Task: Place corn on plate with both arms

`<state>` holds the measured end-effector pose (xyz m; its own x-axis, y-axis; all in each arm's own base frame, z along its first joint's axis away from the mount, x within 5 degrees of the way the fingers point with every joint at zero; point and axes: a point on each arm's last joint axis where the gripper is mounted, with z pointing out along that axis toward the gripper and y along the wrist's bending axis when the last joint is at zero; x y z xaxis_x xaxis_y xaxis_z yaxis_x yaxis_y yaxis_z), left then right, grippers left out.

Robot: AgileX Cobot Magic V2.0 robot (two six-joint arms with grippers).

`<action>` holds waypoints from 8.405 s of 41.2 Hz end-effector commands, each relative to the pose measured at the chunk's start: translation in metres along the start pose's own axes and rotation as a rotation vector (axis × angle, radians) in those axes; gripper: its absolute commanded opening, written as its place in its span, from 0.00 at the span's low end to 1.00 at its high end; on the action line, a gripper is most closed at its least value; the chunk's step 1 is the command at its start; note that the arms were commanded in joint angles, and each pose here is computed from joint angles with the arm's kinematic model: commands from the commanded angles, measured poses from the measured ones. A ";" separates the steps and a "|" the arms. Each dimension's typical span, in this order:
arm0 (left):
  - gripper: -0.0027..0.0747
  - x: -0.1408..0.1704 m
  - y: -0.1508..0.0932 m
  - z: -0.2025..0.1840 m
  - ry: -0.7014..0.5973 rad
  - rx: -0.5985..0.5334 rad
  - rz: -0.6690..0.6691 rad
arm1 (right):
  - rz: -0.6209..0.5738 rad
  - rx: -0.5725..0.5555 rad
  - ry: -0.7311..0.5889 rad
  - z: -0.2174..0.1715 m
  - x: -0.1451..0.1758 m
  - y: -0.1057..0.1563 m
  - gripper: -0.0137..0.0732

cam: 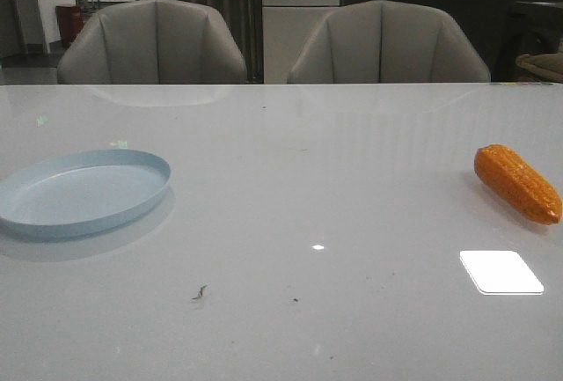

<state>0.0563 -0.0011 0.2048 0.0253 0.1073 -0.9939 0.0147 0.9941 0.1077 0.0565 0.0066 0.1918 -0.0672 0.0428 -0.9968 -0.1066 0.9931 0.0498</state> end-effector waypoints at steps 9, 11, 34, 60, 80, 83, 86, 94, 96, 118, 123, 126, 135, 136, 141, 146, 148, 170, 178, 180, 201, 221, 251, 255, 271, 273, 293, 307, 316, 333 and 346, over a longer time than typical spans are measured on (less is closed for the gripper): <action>0.16 0.004 0.000 0.000 -0.069 -0.009 -0.015 | -0.008 -0.002 -0.140 -0.004 -0.017 0.000 0.23; 0.16 0.004 0.000 0.000 -0.069 -0.009 -0.015 | -0.008 -0.002 -0.140 -0.004 -0.017 0.000 0.23; 0.16 0.001 0.000 0.000 -0.100 -0.015 -0.015 | -0.008 -0.001 -0.177 -0.005 -0.021 0.000 0.23; 0.16 -0.089 0.011 -0.022 -0.439 -0.056 -0.010 | 0.041 -0.015 -0.487 -0.034 -0.103 0.004 0.22; 0.16 -0.178 0.020 0.047 -0.279 -0.037 -0.013 | 0.038 -0.010 -0.270 0.027 -0.197 0.009 0.22; 0.16 -0.173 0.020 0.065 -0.223 -0.032 -0.017 | 0.039 -0.005 -0.213 0.046 -0.192 0.008 0.22; 0.16 -0.162 0.019 0.081 -0.140 -0.022 -0.020 | 0.039 0.000 -0.131 0.064 -0.183 0.008 0.22; 0.16 -0.126 0.014 0.121 0.127 0.005 -0.082 | 0.041 0.010 0.121 0.104 -0.153 0.006 0.22; 0.16 -0.120 0.013 0.127 0.167 0.006 -0.123 | 0.041 0.012 0.166 0.111 -0.146 0.006 0.22; 0.56 -0.085 0.007 0.149 0.400 0.025 -0.201 | 0.044 0.021 0.329 0.139 -0.120 0.005 0.74; 0.69 -0.076 0.005 0.155 0.458 0.018 -0.292 | 0.052 0.020 0.352 0.139 -0.117 0.005 0.74; 0.69 -0.071 0.003 0.160 0.512 0.029 -0.302 | 0.066 0.020 0.359 0.139 -0.117 0.005 0.74; 0.69 -0.080 0.001 0.199 0.658 0.085 -0.220 | 0.068 0.020 0.391 0.139 -0.113 0.005 0.74; 0.69 -0.083 0.001 0.207 0.669 0.091 -0.215 | 0.068 0.020 0.399 0.139 -0.113 0.005 0.74; 0.69 -0.091 0.000 0.241 0.759 0.124 -0.205 | 0.068 0.019 0.436 0.137 -0.110 0.005 0.74; 0.69 -0.083 -0.004 0.276 0.915 0.169 -0.205 | 0.069 0.018 0.450 0.137 -0.108 0.006 0.74; 0.69 -0.079 -0.005 0.287 0.949 0.178 -0.206 | 0.069 0.018 0.451 0.137 -0.108 0.006 0.74; 0.69 -0.002 -0.013 0.351 1.120 0.179 -0.205 | 0.069 0.018 0.460 0.136 -0.108 0.006 0.74; 0.69 0.014 -0.015 0.354 1.156 0.179 -0.206 | 0.069 0.018 0.467 0.136 -0.107 0.006 0.74; 0.69 0.017 -0.015 0.354 1.163 0.179 -0.207 | 0.069 0.017 0.468 0.136 -0.107 0.006 0.74; 0.18 0.025 -0.016 0.356 1.173 0.177 -0.216 | 0.069 0.017 0.469 0.136 -0.107 0.006 0.74; 0.16 -0.038 -0.036 0.387 0.980 0.268 -0.591 | 0.069 0.017 0.470 0.136 -0.107 0.006 0.74; 0.16 -0.075 -0.156 0.360 1.042 0.586 -0.404 | 0.069 0.017 0.479 0.135 -0.106 0.006 0.74; 0.16 -0.067 -0.165 0.354 1.056 0.587 -0.364 | 0.069 0.017 0.479 0.135 -0.106 0.006 0.74; 0.16 -0.034 -0.175 0.340 1.113 0.559 -0.351 | 0.069 0.017 0.479 0.135 -0.106 0.006 0.74; 0.16 -0.032 -0.175 0.339 1.116 0.556 -0.351 | 0.069 0.017 0.479 0.135 -0.106 0.006 0.74; 0.58 -0.014 -0.175 0.336 1.164 0.541 -0.335 | 0.069 0.017 0.479 0.136 -0.106 0.006 0.74; 0.58 -0.104 -0.164 0.370 0.888 0.551 -0.079 | 0.069 0.017 0.479 0.136 -0.106 0.006 0.74; 0.58 -0.165 -0.141 0.377 0.750 0.458 0.131 | 0.069 0.017 0.479 0.136 -0.106 0.006 0.74; 0.58 -0.257 -0.062 0.342 0.521 0.256 0.055 | 0.069 0.017 0.485 0.135 -0.106 0.006 0.74; 0.58 -0.277 -0.029 0.294 0.440 0.173 0.094 | 0.069 0.017 0.486 0.135 -0.106 0.006 0.74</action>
<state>0.3643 -0.0702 0.4614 -0.5085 0.2485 -0.8244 0.2230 0.9628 0.1527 0.1913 0.0229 0.2712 -0.6150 0.0409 -0.7874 -0.0683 0.9921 0.1050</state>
